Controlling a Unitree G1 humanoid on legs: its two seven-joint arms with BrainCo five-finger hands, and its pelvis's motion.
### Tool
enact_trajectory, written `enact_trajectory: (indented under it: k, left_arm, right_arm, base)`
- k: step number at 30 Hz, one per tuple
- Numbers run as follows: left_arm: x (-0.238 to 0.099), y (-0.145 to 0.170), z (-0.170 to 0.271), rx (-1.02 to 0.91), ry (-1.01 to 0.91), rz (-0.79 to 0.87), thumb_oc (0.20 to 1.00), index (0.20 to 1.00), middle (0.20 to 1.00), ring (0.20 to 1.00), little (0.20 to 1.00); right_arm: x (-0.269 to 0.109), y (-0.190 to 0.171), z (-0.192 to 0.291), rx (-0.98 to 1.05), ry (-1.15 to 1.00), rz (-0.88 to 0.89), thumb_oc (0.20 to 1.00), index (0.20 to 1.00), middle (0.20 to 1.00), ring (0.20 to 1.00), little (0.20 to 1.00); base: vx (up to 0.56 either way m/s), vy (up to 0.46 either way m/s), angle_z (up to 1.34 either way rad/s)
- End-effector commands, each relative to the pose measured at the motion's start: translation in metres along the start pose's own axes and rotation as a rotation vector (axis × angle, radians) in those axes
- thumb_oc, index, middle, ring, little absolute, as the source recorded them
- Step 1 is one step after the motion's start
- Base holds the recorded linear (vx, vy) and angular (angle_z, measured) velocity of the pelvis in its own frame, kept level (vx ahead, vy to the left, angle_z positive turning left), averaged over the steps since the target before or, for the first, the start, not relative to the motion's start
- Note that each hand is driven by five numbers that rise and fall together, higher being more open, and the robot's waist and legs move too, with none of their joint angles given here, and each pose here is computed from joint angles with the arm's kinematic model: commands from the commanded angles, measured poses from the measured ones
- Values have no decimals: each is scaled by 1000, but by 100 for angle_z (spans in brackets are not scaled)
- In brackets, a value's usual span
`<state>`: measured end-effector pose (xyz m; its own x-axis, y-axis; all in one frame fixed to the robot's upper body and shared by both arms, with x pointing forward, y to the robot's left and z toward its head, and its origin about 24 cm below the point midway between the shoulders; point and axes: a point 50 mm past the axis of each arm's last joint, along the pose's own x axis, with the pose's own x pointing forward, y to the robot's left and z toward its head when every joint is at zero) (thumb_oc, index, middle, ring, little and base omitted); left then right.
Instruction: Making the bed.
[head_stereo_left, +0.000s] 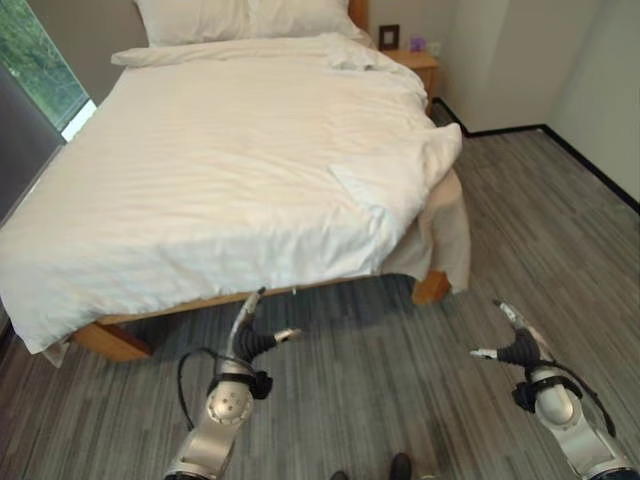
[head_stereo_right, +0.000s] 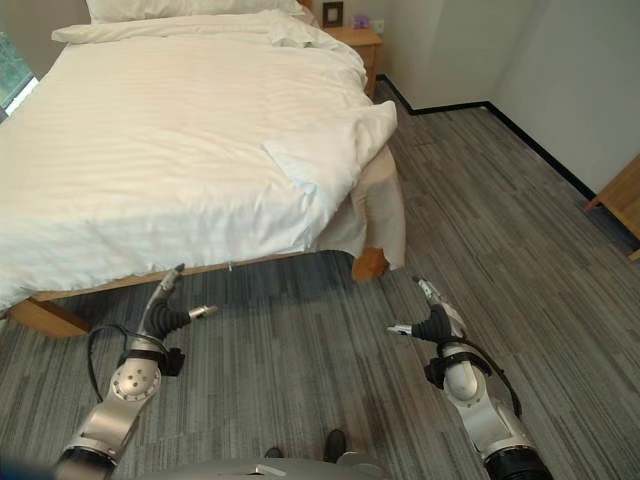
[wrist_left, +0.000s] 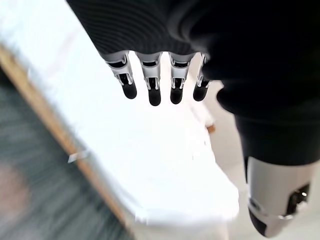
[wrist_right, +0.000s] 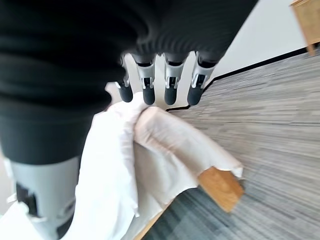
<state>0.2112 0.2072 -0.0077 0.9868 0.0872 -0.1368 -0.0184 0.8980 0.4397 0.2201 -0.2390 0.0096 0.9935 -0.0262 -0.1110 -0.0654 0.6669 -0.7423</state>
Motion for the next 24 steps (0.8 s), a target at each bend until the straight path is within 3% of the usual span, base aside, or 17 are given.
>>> enact_trajectory:
  k: [1,4,13,18,24]
  left_arm:
    - [1,-3,7,-65,-40,-64,1000,1000,1000,1000,1000]
    - [-2,-7,5,-59,-27,-112,1000,1000,1000,1000,1000]
    - [-8,15,6,-165,-22,-15,1000,1000,1000,1000,1000]
    - [-9,17,4,-176,-16,-18,1000,1000,1000,1000,1000]
    - [-8,12,1,-215,4,2,1000,1000,1000,1000,1000]
  right_arm:
    - [5,-8,24,112,-120,-42,1000,1000,1000,1000,1000]
    - [3,-11,30,175,-144,-58,1000,1000,1000,1000,1000]
    - [-1,-25,39,227,-176,-137,1000,1000,1000,1000,1000]
    - [-2,-35,38,206,-176,-183,1000,1000,1000,1000,1000]
    - [-7,-39,28,195,-134,-206,1000,1000,1000,1000,1000]
  base:
    - [0,0,0]
    - [26,16,-1]
    - [-56,19,-24]
    - [186,-191,-47]
    - [223,-312,36]
